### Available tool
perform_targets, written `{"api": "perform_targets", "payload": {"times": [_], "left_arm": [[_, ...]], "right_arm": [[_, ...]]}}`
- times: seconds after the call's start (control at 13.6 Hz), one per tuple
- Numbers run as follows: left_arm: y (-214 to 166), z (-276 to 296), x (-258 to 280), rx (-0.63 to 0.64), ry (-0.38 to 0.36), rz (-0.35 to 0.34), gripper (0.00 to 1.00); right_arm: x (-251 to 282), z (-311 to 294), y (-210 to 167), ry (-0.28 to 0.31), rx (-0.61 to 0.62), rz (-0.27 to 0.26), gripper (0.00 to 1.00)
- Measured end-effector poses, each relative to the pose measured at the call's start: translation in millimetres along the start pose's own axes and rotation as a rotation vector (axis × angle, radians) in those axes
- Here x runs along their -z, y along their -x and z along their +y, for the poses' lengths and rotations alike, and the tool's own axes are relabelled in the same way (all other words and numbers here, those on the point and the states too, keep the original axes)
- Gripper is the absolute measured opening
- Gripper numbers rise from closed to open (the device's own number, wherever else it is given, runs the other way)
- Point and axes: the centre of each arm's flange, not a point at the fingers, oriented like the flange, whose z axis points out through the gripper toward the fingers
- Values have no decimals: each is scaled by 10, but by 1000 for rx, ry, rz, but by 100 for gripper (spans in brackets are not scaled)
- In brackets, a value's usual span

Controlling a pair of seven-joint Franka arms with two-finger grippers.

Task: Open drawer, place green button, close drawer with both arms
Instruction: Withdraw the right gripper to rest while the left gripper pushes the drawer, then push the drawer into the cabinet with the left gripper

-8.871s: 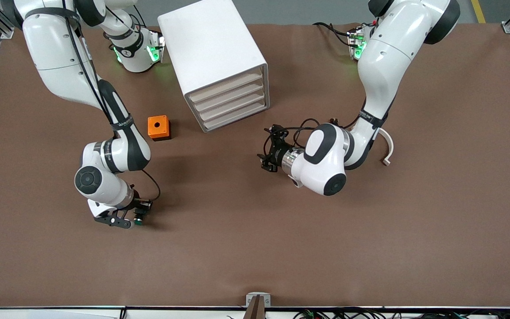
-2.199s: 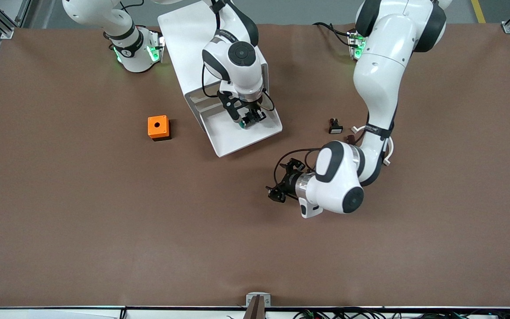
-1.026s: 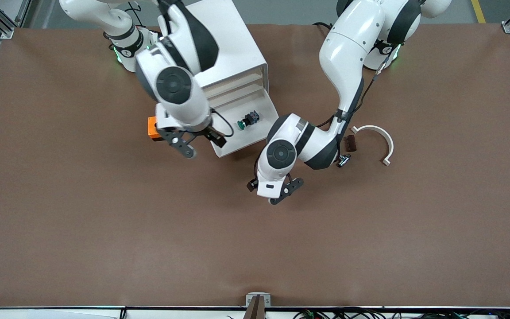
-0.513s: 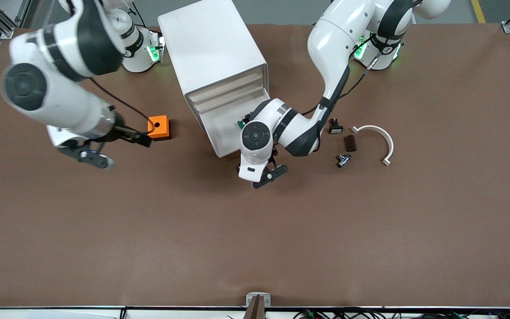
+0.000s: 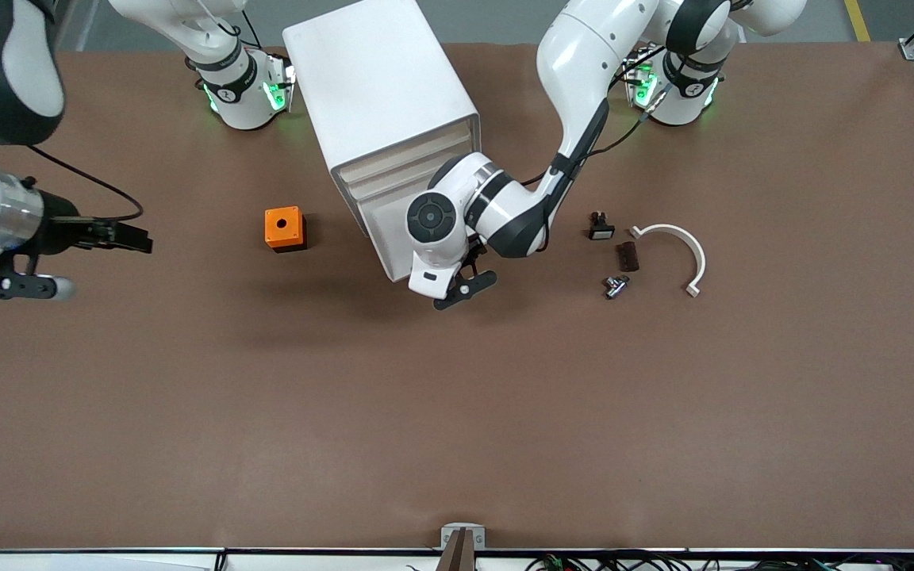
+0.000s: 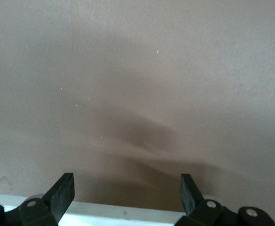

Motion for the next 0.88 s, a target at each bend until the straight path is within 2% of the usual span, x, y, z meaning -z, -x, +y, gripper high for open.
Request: {"api": "perform_targets", "payload": {"times": [0.22,0.66,0.88], "left_arm": [[13,-26,-71,-6,-20,9,100],[346,15,112,-50,2,-9,100],[511,14,32,-70,-11,-31,100]], "right_arm": [[23,105,-3,40,3,4,100],[113,142,-2,48,2,23,100],[160,207,-3,51,37,32,100]]}}
